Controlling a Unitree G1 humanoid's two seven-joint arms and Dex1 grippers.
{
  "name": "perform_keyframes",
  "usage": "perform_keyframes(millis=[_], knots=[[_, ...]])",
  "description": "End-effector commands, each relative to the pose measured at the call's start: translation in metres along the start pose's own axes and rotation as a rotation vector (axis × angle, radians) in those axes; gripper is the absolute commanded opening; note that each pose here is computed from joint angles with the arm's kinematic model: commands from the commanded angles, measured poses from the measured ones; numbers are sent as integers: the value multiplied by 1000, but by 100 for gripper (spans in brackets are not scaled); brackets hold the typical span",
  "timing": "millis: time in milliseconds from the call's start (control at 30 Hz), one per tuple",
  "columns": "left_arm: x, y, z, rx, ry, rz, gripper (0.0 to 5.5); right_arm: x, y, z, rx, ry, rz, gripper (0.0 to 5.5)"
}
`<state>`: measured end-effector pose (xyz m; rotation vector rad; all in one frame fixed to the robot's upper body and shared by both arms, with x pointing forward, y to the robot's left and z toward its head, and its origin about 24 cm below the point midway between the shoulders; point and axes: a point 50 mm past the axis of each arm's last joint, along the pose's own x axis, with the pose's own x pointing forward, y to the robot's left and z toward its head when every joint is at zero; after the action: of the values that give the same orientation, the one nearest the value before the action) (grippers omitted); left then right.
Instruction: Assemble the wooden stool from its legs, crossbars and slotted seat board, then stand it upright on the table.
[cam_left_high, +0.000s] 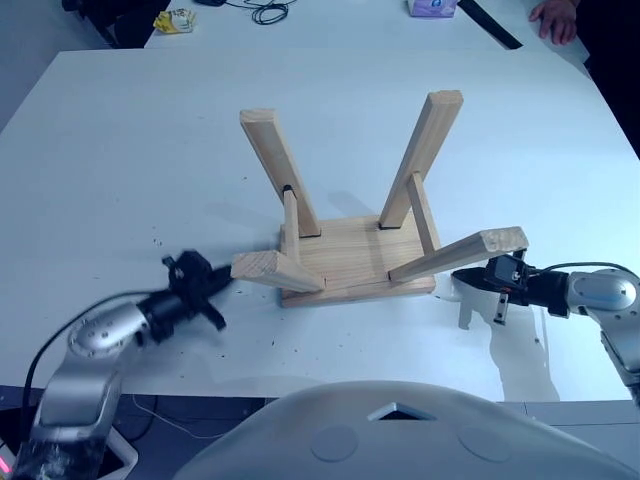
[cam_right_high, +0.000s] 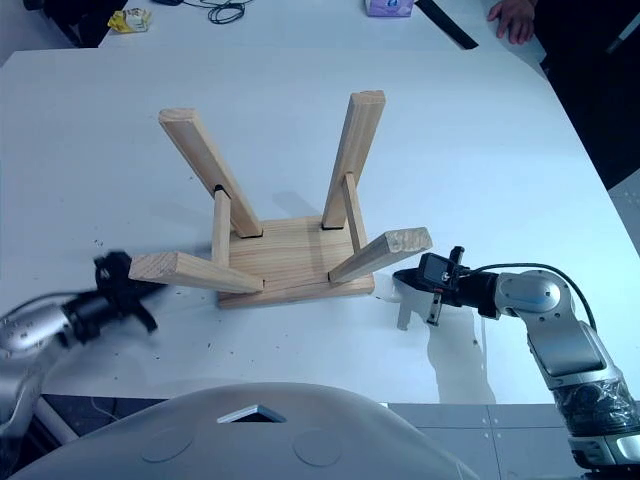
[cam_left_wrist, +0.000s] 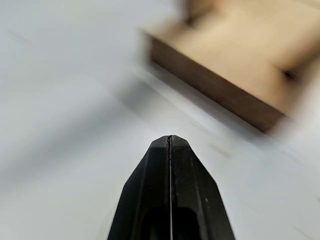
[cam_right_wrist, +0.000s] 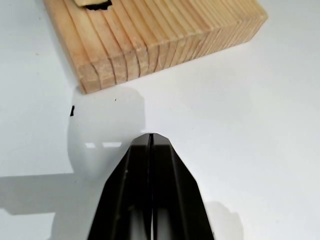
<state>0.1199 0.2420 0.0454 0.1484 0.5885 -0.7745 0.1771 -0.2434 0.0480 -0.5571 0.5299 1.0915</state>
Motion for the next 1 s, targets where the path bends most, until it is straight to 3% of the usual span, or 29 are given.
perform_keyframes(millis=[33, 300, 1000], knots=[[6, 4, 2, 39, 6, -18, 2, 10, 6, 6, 18, -48, 2, 0], [32, -3, 2, 29, -33, -59, 2, 18, 6, 10, 25, -82, 31, 0], [36, -7, -1, 46, 1, -147, 2, 11, 7, 10, 16, -63, 125, 0]])
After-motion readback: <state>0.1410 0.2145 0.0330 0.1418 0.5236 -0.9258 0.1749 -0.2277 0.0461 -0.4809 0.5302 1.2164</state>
